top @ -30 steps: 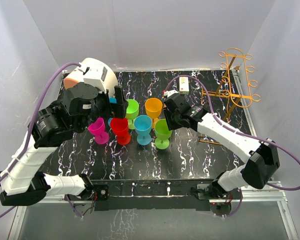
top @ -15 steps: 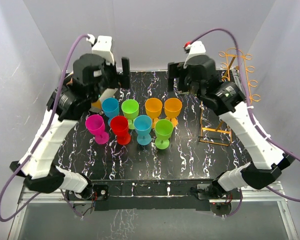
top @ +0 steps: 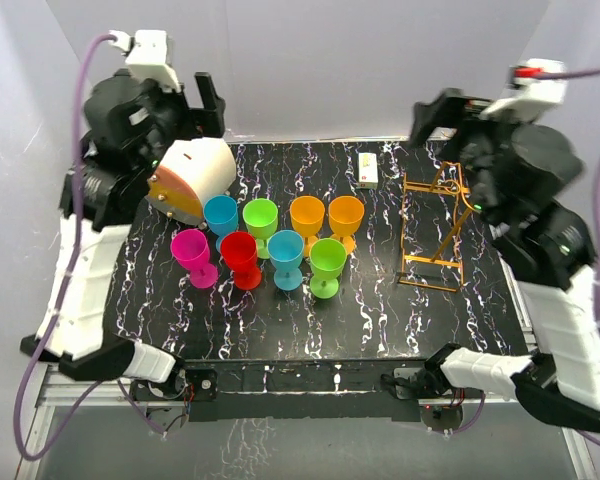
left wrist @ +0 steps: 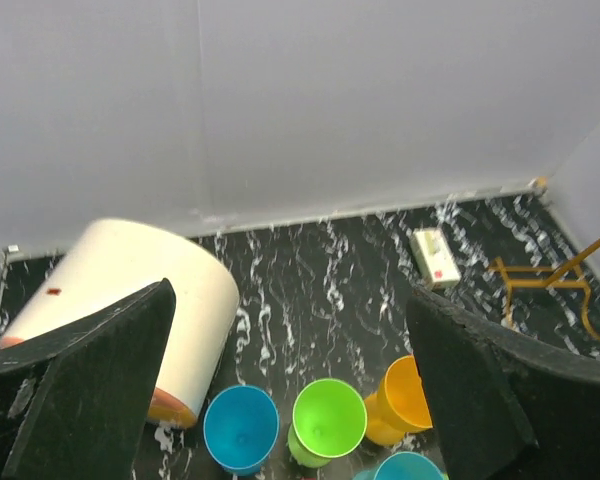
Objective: Take the wine glass off the wine glass rack
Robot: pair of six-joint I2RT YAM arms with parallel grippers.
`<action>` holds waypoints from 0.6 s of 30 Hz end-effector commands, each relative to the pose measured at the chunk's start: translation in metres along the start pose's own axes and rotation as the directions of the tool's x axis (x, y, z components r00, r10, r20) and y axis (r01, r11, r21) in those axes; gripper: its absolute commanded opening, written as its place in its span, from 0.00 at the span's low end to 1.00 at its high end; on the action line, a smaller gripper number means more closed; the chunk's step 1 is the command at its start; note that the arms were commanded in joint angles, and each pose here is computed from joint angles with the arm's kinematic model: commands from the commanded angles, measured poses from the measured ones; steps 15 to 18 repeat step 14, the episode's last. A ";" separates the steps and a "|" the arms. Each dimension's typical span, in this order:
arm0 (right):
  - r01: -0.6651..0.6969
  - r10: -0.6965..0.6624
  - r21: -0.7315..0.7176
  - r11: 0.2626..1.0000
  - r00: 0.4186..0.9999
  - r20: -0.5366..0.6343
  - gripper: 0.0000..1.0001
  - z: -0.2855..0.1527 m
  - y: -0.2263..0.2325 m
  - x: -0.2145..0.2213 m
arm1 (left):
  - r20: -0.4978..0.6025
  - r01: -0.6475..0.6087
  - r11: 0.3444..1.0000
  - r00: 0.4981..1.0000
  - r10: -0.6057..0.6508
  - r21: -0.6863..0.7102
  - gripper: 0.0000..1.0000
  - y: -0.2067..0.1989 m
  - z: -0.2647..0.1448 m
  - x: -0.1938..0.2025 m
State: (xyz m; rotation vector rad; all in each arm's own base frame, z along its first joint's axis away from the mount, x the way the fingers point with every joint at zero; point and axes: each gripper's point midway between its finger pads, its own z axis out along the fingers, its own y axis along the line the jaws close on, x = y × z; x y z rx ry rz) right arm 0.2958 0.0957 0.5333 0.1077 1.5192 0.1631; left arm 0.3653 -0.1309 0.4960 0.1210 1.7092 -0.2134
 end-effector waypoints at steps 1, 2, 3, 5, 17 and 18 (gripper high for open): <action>-0.098 0.099 -0.013 0.995 0.976 0.194 0.98 -0.032 -0.018 -0.060 | 0.261 0.011 1.000 0.965 -0.010 -0.001 0.99 0.014 -0.073 -0.068; -0.101 0.103 -0.019 0.995 0.975 0.199 0.98 -0.035 -0.019 -0.063 | 0.279 0.016 1.000 0.960 -0.010 -0.019 0.99 0.019 -0.079 -0.070; -0.105 0.107 -0.021 0.994 0.973 0.202 0.98 -0.038 -0.020 -0.064 | 0.292 0.024 0.999 0.956 -0.013 -0.033 0.99 0.023 -0.084 -0.070; -0.112 0.114 -0.020 0.993 0.973 0.202 0.98 -0.040 -0.022 -0.066 | 0.303 0.037 0.999 0.953 -0.023 -0.039 0.99 0.026 -0.089 -0.070; -0.115 0.102 0.055 0.992 0.975 0.195 0.98 -0.046 -0.039 -0.055 | 0.259 0.057 0.998 0.964 -0.056 0.006 0.99 0.016 -0.082 -0.060; -0.115 0.102 0.055 0.992 0.975 0.195 0.98 -0.046 -0.039 -0.055 | 0.259 0.057 0.998 0.964 -0.056 0.006 0.99 0.016 -0.082 -0.060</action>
